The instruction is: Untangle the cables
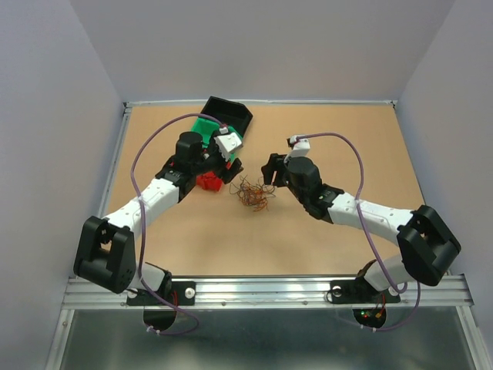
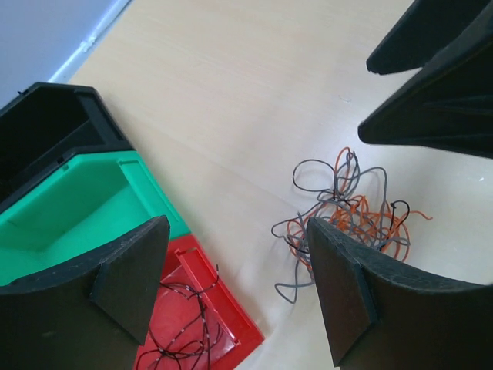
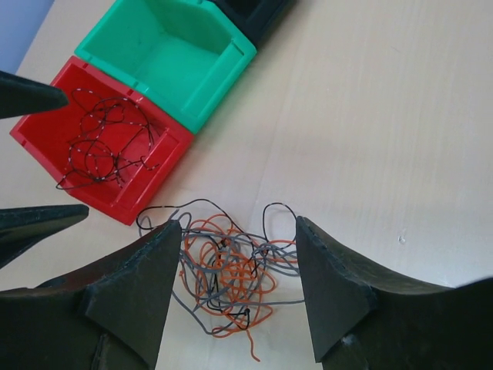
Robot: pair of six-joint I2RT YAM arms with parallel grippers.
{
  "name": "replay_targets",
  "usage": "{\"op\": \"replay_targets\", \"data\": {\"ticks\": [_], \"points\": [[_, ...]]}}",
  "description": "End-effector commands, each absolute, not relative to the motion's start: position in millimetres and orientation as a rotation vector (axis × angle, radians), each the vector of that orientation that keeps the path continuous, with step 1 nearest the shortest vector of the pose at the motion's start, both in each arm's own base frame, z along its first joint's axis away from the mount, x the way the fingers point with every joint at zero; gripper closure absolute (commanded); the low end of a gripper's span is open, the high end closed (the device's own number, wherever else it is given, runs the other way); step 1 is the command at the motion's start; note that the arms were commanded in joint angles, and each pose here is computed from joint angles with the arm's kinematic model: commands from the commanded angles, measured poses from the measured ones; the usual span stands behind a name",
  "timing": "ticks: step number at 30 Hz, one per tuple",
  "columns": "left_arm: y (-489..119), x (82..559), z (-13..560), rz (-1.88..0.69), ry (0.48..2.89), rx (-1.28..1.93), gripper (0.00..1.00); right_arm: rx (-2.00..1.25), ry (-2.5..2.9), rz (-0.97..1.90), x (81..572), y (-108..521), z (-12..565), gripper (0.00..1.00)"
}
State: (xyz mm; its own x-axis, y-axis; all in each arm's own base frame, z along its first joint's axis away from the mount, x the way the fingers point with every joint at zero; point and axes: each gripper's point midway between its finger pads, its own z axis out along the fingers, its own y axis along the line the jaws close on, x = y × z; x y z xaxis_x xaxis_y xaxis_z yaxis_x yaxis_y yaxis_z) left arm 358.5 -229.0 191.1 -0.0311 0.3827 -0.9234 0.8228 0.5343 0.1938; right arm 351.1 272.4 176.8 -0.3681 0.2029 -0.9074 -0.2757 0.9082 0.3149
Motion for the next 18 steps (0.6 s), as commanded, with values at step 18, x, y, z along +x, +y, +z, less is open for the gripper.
{"op": "replay_targets", "data": {"ticks": [18], "points": [[-253.8, 353.8, 126.3, -0.627, 1.864, 1.096, 0.45, 0.070, 1.784, 0.494, 354.5, 253.7, 202.9, 0.31]]}}
